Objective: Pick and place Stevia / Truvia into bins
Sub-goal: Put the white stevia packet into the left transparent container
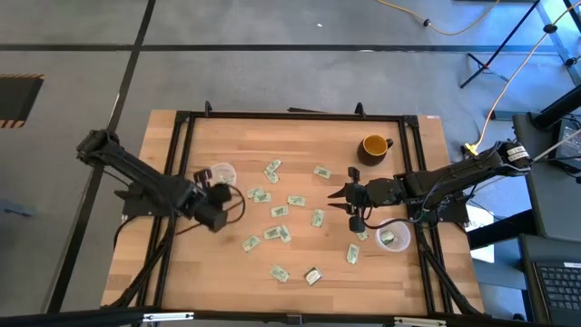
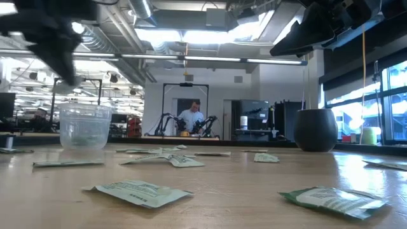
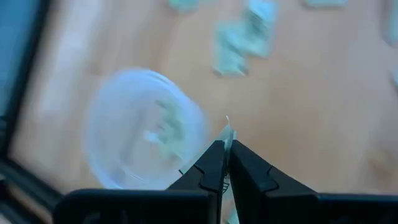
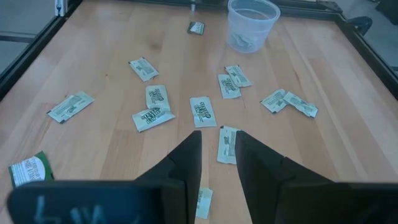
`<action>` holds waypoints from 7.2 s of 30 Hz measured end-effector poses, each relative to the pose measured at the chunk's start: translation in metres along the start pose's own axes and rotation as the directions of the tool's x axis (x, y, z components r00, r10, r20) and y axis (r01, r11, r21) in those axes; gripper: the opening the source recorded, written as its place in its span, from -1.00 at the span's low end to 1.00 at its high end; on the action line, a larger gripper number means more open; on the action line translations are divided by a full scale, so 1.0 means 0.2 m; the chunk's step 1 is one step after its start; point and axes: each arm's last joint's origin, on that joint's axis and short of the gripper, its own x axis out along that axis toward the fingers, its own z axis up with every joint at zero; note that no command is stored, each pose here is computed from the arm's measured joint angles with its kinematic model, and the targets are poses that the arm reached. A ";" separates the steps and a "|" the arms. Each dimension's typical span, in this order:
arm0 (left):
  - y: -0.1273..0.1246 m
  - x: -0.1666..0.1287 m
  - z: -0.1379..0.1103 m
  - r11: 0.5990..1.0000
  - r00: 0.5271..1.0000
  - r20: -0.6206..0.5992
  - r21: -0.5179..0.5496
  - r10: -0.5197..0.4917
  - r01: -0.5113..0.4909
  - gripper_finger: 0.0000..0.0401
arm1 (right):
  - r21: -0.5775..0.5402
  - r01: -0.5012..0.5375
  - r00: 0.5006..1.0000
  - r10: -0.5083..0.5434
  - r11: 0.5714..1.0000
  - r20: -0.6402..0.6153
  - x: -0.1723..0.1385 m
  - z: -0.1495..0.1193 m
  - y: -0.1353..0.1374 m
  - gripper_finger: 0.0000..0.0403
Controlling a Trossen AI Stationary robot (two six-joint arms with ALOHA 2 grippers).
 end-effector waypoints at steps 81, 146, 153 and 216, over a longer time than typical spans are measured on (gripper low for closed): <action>0.15 0.78 0.41 0.953 0.901 -0.326 0.001 -0.287 0.304 -0.35 | -0.003 0.001 1.000 -0.001 1.000 -0.009 0.00 0.00 0.00 -0.50; 0.36 0.18 0.51 0.974 0.948 -0.229 -0.005 -0.221 0.226 -0.67 | -0.006 0.001 1.000 -0.001 1.000 -0.013 0.00 -0.01 0.00 -0.50; 0.43 0.09 0.38 0.992 0.957 -0.272 -0.101 -0.096 0.071 -0.63 | -0.005 0.001 1.000 -0.001 1.000 -0.015 0.00 -0.01 0.00 -0.50; 0.22 0.86 0.37 0.909 0.815 -0.529 0.174 -0.239 0.379 -0.63 | -0.005 0.001 1.000 -0.001 1.000 -0.015 0.00 -0.01 0.00 -0.50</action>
